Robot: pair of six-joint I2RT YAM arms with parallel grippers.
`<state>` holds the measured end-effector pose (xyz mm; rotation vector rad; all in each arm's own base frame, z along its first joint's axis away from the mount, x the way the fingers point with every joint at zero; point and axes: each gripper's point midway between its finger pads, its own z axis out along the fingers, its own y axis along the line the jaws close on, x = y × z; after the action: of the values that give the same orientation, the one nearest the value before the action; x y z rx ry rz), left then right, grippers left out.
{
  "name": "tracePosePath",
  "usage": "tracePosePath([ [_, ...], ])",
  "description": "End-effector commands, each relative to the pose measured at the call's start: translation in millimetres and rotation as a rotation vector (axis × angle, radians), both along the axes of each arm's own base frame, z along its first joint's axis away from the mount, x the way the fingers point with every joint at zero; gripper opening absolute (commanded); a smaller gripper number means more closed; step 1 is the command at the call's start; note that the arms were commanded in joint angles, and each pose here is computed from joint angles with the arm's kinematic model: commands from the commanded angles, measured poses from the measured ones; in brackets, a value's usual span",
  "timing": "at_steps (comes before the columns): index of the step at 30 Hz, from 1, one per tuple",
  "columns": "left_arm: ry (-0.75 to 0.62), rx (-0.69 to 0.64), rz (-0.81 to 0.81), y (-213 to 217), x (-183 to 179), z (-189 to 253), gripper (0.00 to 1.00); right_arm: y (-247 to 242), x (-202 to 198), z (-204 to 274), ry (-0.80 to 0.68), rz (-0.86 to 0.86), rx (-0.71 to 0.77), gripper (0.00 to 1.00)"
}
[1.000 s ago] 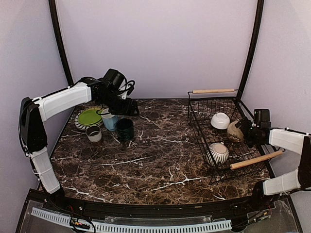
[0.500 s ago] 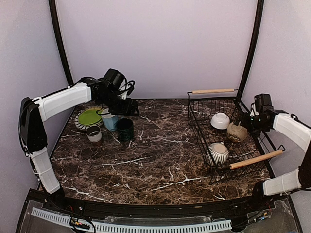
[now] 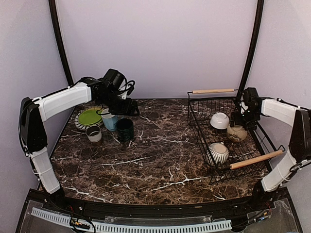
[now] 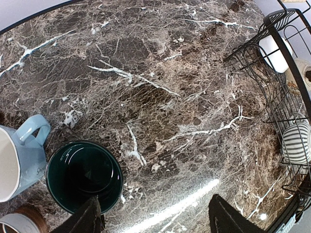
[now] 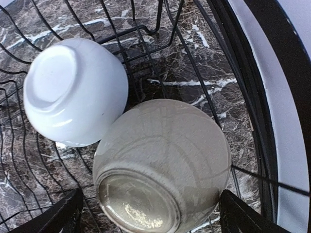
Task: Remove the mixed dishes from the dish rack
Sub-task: Adjust the bowl on the dish rack.
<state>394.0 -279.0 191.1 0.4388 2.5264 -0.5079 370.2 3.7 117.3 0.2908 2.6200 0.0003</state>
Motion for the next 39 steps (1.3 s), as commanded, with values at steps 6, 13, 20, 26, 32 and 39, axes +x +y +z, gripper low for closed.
tracePosePath([
  [6,-0.011,0.001,-0.002,1.3,-3.7,6.4,0.75,39.6,5.9,-8.3,0.064,0.173,-0.054,0.92],
  [13,-0.007,-0.007,-0.006,-0.5,-4.7,7.3,0.75,101.8,-3.1,10.4,-0.007,0.335,0.093,0.92],
  [20,-0.001,-0.008,-0.007,-1.2,-4.7,5.4,0.75,89.2,4.6,31.1,-0.07,0.282,0.028,0.94],
  [26,-0.001,-0.002,-0.006,-0.4,-4.3,4.1,0.75,51.1,18.3,26.9,-0.019,0.027,-0.099,0.95],
  [32,0.003,-0.012,-0.01,-2.1,-5.3,5.4,0.75,45.0,23.6,16.1,-0.126,-0.259,0.099,0.99],
  [39,-0.003,-0.004,-0.008,-0.4,-5.0,7.1,0.75,29.9,20.6,1.0,-0.286,-0.568,0.303,0.99],
])
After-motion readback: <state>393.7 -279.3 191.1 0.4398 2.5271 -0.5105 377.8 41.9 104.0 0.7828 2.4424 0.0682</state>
